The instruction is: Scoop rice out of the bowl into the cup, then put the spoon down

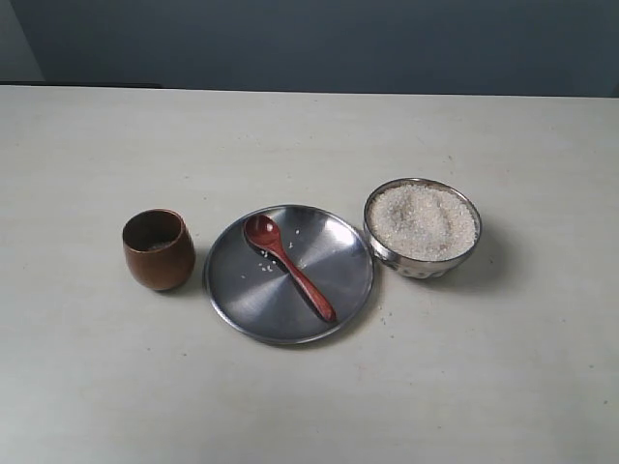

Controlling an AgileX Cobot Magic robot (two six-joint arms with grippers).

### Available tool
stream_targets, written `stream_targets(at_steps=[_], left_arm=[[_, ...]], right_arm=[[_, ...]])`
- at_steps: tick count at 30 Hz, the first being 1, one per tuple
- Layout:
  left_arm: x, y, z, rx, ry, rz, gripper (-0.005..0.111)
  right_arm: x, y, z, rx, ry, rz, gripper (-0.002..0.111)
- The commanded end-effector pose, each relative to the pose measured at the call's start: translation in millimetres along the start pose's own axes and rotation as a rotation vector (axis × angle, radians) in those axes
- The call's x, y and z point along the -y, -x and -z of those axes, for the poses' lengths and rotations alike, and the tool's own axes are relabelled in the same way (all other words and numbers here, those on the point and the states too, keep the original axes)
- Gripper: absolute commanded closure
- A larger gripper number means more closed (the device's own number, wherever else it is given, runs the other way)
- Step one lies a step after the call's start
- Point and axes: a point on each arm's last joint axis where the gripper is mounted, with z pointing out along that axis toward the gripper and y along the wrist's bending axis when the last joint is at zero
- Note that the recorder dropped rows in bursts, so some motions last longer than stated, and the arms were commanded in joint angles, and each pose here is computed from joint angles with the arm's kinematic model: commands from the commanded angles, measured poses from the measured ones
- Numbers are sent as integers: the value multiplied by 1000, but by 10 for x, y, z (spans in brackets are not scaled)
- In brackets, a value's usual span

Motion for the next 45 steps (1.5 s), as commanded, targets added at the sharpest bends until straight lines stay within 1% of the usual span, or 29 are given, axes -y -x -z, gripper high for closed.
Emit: stream_targets(at_steps=[1,10,42,45], left_arm=[[1,31,5,18,0,-8,106],[1,31,5,18,0,-8,106],[1,31,5,18,0,-8,106],[-9,31,49,41,11,-21,106]], right_arm=[[-19,-12,-2,2,34,8,59],[-57,-16,1,-2,104,26,59],[-57,-15,1,-1,104,26,59],[-57,-15,1,-1,104,26,59]])
